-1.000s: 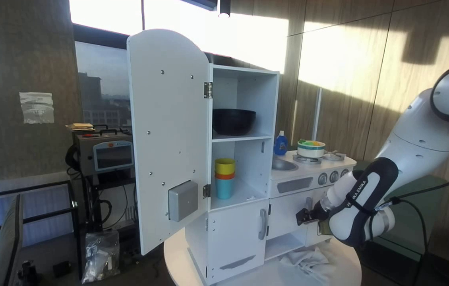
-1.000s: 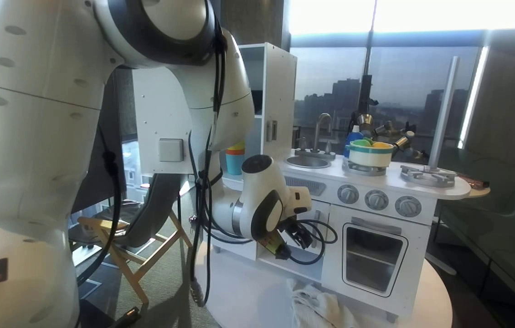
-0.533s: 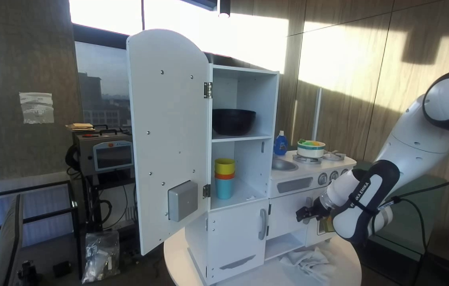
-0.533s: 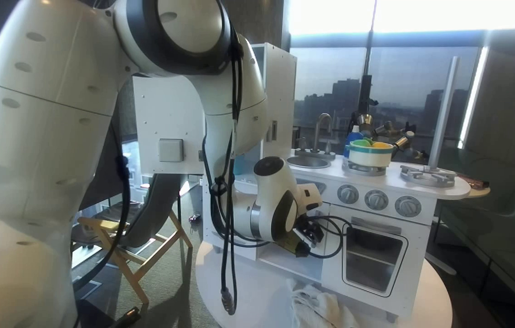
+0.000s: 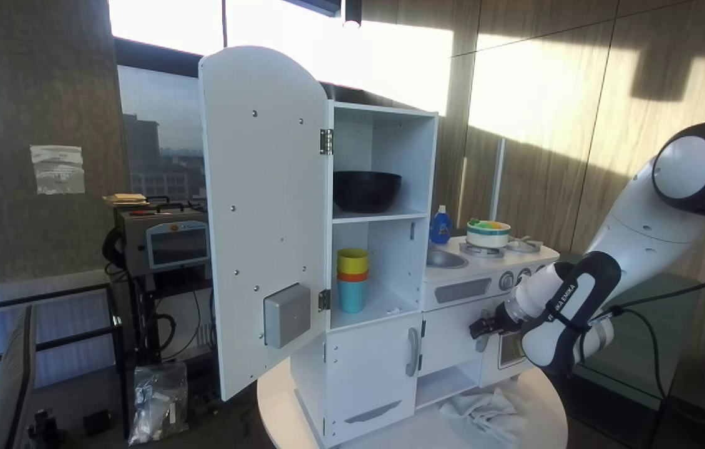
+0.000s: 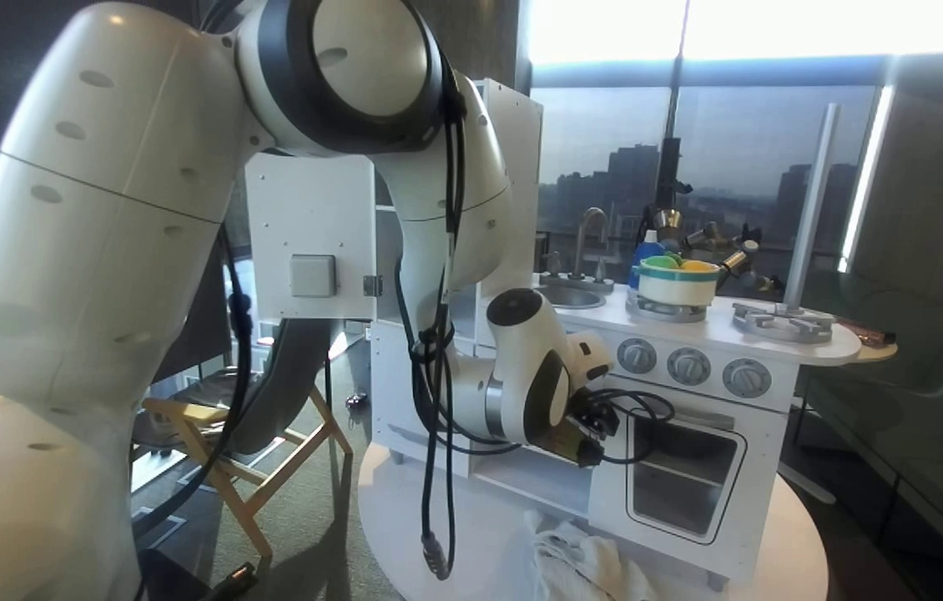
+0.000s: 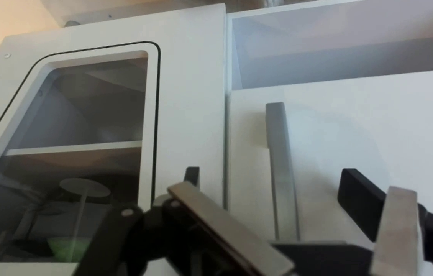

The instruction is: Open the door of the bottom cabinet on the right then close it.

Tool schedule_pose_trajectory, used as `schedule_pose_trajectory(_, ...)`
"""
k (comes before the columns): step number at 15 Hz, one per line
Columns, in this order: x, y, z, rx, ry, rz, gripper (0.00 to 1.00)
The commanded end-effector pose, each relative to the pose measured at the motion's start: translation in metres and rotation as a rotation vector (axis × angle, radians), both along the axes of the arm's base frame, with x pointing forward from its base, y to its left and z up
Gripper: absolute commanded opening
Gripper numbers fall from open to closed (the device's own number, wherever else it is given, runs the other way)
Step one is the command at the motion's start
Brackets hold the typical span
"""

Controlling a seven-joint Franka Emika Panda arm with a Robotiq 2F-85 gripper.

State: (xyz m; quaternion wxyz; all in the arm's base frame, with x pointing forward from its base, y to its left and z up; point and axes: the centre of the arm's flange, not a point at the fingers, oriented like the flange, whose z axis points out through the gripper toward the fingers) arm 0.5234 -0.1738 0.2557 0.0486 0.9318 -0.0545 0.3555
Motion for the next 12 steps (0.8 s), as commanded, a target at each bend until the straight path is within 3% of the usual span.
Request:
schedule_pose_trajectory(1, 0.007, -0.007, 0.009, -0.017, -0.028, 0.042, 0.59)
schedule_pose_trajectory(8, 0.003, -0.004, 0.013, -0.045, -0.017, 0.076, 0.08)
schedule_pose_trajectory(10, -0.001, -0.007, 0.016, -0.055, 0.0, 0.075, 0.05)
schedule_pose_trajectory(12, -0.003, -0.005, 0.02, -0.058, 0.02, 0.075, 0.1)
